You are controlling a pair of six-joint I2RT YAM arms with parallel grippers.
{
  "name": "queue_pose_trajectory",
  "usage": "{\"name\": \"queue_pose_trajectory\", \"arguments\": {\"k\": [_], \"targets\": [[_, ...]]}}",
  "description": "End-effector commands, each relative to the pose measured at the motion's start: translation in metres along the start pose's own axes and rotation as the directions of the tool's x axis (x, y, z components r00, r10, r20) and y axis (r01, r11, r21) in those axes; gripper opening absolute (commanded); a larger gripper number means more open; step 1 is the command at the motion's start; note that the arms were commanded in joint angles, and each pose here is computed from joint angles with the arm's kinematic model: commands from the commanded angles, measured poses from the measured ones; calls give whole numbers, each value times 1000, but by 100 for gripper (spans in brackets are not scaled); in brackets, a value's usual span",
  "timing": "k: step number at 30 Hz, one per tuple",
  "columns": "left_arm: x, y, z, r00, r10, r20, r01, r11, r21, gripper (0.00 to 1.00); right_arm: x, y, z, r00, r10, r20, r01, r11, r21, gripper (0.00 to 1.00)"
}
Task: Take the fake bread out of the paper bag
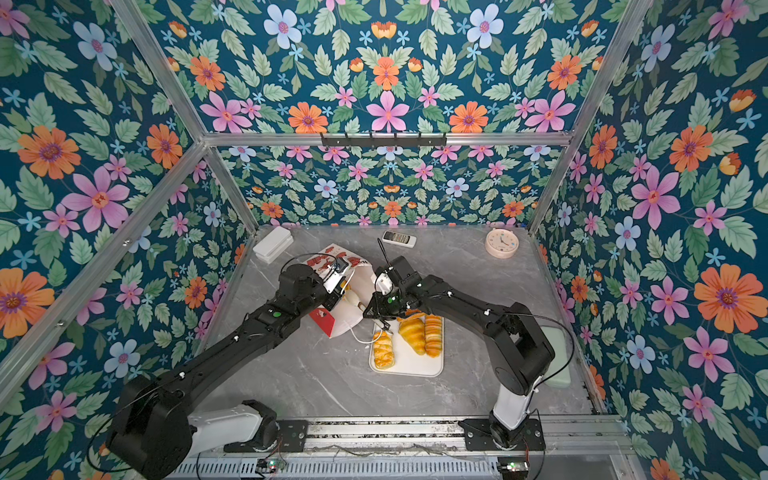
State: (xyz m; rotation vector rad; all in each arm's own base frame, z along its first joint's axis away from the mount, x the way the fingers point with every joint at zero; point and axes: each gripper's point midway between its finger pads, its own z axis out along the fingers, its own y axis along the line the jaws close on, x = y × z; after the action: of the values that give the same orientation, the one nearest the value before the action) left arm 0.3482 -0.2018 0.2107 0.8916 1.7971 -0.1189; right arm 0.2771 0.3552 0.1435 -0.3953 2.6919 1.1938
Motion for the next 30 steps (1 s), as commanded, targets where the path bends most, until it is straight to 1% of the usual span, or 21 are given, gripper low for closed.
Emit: {"name": "queue_pose_trajectory", "arguments": {"k": [1, 5, 7, 12, 15, 19, 23, 27, 30], "targets": [[-9, 5, -2, 1000, -1, 31, 1, 1000, -16, 0, 6, 2, -8, 999, -37, -7, 37, 999, 6, 18], [-9, 5, -1, 1000, 0, 27, 0, 1000, -17, 0, 15, -5, -17, 999, -42, -25, 44, 997, 57, 18], [-9, 5, -1, 1000, 2, 27, -1, 1000, -16, 0, 16, 1, -31, 998, -65, -9, 66, 995, 73, 19], [-8, 5, -1, 1000, 3, 23, -3, 1000, -20, 0, 14, -3, -49, 994, -105, 15, 101, 983, 153, 19], [-8, 6, 0, 1000, 5, 20, -4, 1000, -22, 0, 12, -16, -43, 993, -115, -13, 115, 970, 214, 20], [-7, 4, 3, 1000, 6, 13, -6, 1000, -11, 0, 6, -29, -19, 993, -99, -62, 111, 967, 231, 20], [-5, 1, 6, 1000, 7, 3, -7, 1000, 4, 0, -6, -30, -8, 994, -103, -44, 110, 967, 229, 20], [-2, -1, 8, 1000, 6, -2, -6, 1000, 15, 0, -18, -28, 0, 992, -117, -37, 122, 968, 219, 26], [-1, -3, 9, 1000, 3, -4, -2, 1000, 21, 0, -21, -25, 5, 992, -122, -39, 127, 972, 197, 34]]}}
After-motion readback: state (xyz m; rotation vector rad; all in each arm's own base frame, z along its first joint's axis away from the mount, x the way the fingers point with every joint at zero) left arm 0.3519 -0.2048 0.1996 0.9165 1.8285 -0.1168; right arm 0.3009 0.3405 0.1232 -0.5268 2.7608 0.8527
